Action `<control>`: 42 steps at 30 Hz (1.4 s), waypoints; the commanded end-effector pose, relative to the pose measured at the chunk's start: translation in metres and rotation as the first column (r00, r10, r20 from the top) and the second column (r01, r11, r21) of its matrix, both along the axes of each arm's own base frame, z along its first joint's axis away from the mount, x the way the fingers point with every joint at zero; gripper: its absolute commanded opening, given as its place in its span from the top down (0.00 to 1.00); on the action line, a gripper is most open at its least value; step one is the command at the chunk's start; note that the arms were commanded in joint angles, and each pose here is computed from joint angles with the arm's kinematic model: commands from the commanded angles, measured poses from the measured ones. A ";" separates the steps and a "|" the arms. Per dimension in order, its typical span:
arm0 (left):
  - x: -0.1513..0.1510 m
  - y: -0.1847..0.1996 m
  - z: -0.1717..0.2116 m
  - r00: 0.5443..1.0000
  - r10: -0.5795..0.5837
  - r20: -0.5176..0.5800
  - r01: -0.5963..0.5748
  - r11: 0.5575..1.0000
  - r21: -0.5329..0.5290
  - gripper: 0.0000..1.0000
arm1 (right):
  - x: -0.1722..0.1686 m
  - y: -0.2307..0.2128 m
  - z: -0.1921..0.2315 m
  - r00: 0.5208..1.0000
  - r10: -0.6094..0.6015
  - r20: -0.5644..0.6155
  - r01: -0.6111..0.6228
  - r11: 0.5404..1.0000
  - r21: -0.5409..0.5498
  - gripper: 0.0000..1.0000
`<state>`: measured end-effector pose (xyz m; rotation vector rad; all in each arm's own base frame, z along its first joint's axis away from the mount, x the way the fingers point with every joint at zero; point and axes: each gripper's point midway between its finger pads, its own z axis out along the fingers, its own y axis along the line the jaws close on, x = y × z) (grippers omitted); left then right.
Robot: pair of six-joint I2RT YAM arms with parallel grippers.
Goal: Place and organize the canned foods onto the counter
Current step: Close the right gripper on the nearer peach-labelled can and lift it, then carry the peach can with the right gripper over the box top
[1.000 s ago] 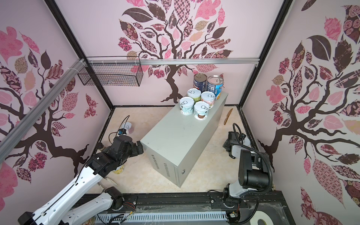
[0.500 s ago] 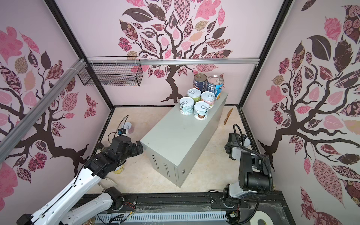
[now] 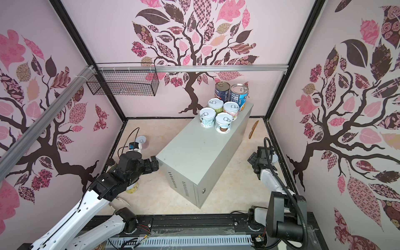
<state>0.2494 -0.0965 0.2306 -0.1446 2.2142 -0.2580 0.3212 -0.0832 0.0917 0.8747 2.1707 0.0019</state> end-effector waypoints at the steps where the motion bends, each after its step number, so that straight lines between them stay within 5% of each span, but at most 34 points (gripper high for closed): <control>1: -0.003 -0.012 -0.003 0.996 -0.085 0.014 0.086 0.996 -0.009 0.02 | 0.015 0.013 0.052 0.987 0.056 0.152 -0.064 0.997 0.046 0.32; 13: -0.015 -0.029 0.022 0.972 -0.212 0.105 0.220 0.973 -0.072 0.02 | 0.007 0.063 0.156 0.908 0.205 0.366 -0.245 0.967 0.064 0.31; 42: -0.039 0.008 0.129 0.939 -0.189 0.288 0.187 0.982 0.034 0.03 | -0.072 0.145 0.345 0.651 0.528 0.546 -0.592 0.803 -0.070 0.34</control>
